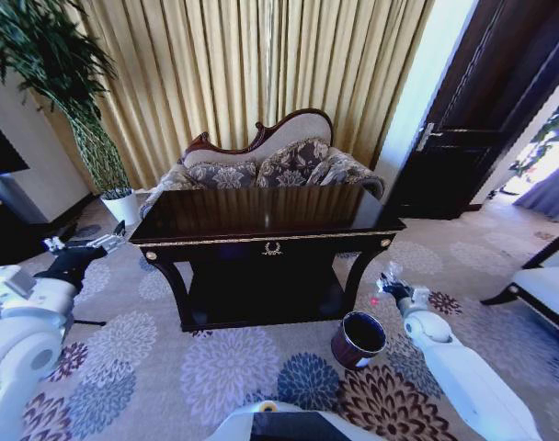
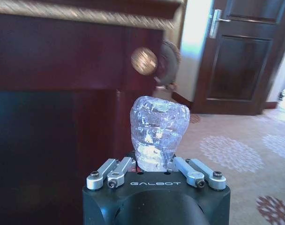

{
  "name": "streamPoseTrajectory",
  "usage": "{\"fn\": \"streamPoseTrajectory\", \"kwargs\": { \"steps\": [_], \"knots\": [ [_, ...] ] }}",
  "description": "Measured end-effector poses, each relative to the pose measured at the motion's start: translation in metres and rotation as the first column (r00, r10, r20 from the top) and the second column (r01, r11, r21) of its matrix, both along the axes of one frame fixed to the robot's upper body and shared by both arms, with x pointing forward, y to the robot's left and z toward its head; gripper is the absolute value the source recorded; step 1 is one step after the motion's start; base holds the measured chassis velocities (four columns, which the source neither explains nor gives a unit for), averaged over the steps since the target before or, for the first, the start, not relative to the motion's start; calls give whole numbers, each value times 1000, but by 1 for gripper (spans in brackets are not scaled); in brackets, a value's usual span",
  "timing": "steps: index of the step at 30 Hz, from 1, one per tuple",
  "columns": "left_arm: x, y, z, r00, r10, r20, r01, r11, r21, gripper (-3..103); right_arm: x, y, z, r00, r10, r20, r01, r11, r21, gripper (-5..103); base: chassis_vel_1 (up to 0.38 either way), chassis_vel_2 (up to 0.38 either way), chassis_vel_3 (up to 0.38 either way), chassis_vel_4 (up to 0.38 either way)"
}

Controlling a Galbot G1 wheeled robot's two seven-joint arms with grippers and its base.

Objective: Move to the front of the table and place the trash on the table into the trash bin.

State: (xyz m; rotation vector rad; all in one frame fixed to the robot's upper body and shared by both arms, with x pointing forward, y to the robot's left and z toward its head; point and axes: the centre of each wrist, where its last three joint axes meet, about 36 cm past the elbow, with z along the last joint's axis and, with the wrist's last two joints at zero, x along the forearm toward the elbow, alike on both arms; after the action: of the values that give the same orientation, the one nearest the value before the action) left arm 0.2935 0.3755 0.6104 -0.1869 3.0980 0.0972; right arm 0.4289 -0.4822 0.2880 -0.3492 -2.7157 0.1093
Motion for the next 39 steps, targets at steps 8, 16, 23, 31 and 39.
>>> {"fn": "streamPoseTrajectory", "kwargs": {
  "steps": [8,16,23,31,39],
  "knots": [
    [-3,-3,0,1000,-8,10,8,1000,8,100,-9,-32,-55,995,-82,-48,81,997,-21,24,0,0,0,0],
    [-6,-9,-1,999,-29,16,29,1000,12,100,1,-20,-80,997,-70,-22,69,997,-42,24,0,0,0,0],
    [-7,-7,2,999,-28,25,28,999,23,100,4,-5,-91,998,-59,-25,58,997,-41,24,0,0,0,0],
    [-6,-7,1,999,-37,27,37,999,27,100,3,-6,-92,998,-56,-31,54,997,-57,40,0,0,0,0],
    [-3,-5,0,999,-38,29,37,999,28,100,0,-8,-91,998,-58,-29,56,997,-59,68,0,0,0,0]
  ]
}}
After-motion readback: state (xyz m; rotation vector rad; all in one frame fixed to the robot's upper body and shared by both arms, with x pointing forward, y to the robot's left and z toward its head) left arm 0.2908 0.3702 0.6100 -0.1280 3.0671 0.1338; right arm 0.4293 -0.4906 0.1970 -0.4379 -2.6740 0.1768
